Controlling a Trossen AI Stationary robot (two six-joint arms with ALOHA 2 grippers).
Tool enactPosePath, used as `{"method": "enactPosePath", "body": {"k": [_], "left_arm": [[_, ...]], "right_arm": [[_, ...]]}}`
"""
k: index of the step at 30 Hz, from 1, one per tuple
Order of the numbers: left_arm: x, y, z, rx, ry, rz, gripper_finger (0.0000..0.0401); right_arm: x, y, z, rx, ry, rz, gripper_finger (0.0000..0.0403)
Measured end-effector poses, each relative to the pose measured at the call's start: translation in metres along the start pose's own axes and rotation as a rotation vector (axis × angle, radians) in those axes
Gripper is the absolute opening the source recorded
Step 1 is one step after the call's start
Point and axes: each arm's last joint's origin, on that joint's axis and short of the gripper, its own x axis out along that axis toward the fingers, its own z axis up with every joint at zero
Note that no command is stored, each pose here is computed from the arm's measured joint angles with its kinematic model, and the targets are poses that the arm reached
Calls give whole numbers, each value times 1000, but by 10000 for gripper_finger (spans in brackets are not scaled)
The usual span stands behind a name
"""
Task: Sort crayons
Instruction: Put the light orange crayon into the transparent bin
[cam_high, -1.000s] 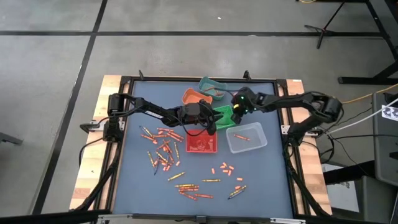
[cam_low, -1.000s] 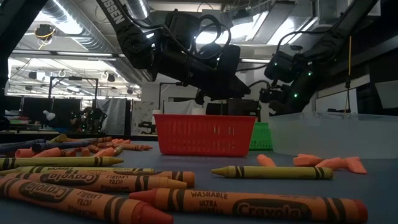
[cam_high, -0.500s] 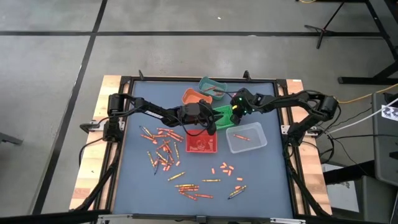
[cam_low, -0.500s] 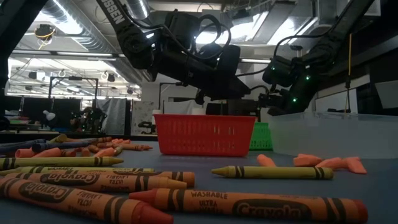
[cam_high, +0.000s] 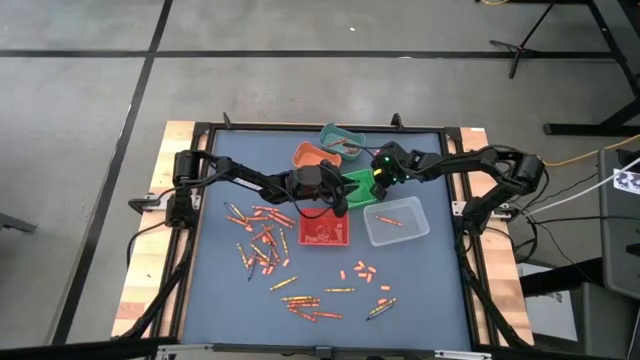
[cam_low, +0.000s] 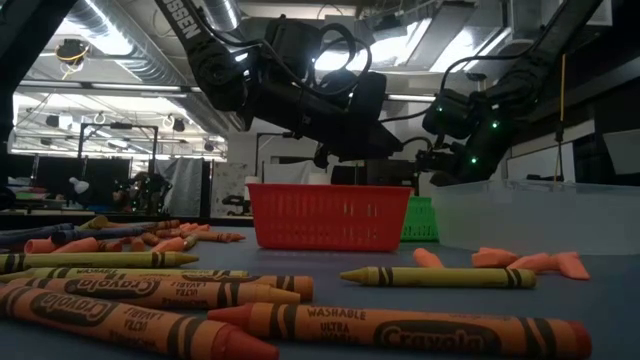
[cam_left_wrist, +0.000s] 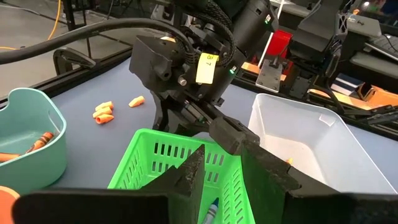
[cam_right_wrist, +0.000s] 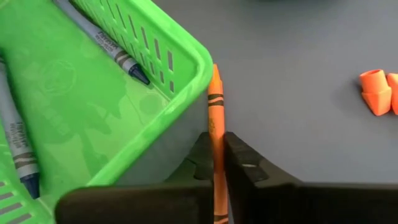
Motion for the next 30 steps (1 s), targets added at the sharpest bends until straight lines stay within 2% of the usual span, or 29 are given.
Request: {"method": "enactPosePath", "body": {"k": [7, 14, 22, 27, 30], "left_arm": [[0, 0, 0, 0, 0, 0, 91], [0, 0, 0, 0, 0, 0, 91], [0, 0, 0, 0, 0, 0, 91], [0, 0, 0, 0, 0, 0, 91], [0, 0, 0, 0, 0, 0, 91]], "right_arm": [[-2, 0, 0, 0, 2, 0, 29], [-20, -1, 4, -25, 93, -21, 18], [-57, -5, 17, -71, 203, -212, 20], [-83, -4, 21, -74, 242, -208, 19], [-99, -2, 24, -67, 241, -159, 20]]}}
